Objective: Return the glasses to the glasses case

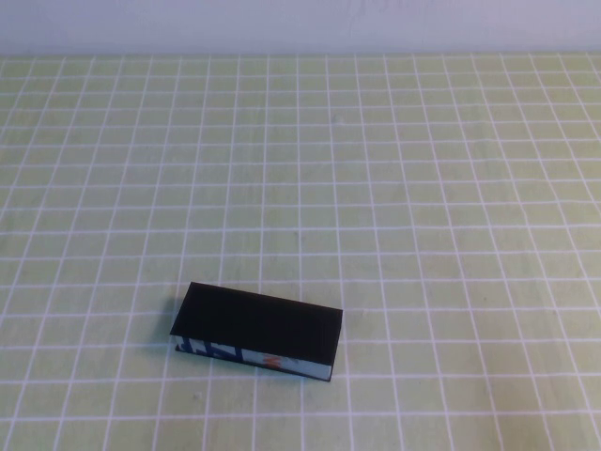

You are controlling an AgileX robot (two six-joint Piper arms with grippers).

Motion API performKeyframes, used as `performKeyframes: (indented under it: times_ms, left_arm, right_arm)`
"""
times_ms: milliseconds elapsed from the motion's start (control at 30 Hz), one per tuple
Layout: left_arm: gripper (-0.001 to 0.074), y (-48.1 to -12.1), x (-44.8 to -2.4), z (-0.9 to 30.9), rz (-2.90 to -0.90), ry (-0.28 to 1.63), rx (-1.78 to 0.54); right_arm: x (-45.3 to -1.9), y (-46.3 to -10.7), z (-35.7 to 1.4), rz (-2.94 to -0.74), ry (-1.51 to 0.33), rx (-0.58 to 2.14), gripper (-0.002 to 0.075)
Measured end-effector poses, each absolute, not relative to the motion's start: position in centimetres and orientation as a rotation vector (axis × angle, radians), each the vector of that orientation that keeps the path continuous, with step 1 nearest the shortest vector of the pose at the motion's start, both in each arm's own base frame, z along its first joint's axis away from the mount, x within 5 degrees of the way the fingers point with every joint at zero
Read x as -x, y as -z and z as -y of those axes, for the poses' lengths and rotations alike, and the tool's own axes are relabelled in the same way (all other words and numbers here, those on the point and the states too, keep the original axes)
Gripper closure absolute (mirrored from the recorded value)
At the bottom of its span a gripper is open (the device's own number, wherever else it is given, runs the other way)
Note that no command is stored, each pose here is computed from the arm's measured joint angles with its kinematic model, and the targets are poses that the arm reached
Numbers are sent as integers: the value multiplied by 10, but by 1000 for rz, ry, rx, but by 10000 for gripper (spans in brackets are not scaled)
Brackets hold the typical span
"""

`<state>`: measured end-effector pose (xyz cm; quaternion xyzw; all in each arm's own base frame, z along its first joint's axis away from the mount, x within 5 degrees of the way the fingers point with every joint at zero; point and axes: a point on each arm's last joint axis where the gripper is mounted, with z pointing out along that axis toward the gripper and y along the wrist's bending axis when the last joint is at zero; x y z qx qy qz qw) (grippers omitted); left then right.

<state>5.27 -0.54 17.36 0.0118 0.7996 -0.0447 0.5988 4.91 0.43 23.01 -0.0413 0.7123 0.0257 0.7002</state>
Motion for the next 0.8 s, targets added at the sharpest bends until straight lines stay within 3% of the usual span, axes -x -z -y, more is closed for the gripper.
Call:
performKeyframes:
  times_ms: [300, 800]
  left_arm:
    - [738, -174, -53, 5, -1854, 104, -27]
    - [738, -174, -53, 5, -1854, 104, -27]
  right_arm:
    - [-55, -179, -2, -1776, -126, -145, 743]
    - [-54, -174, -2, -1831, -109, -125, 743]
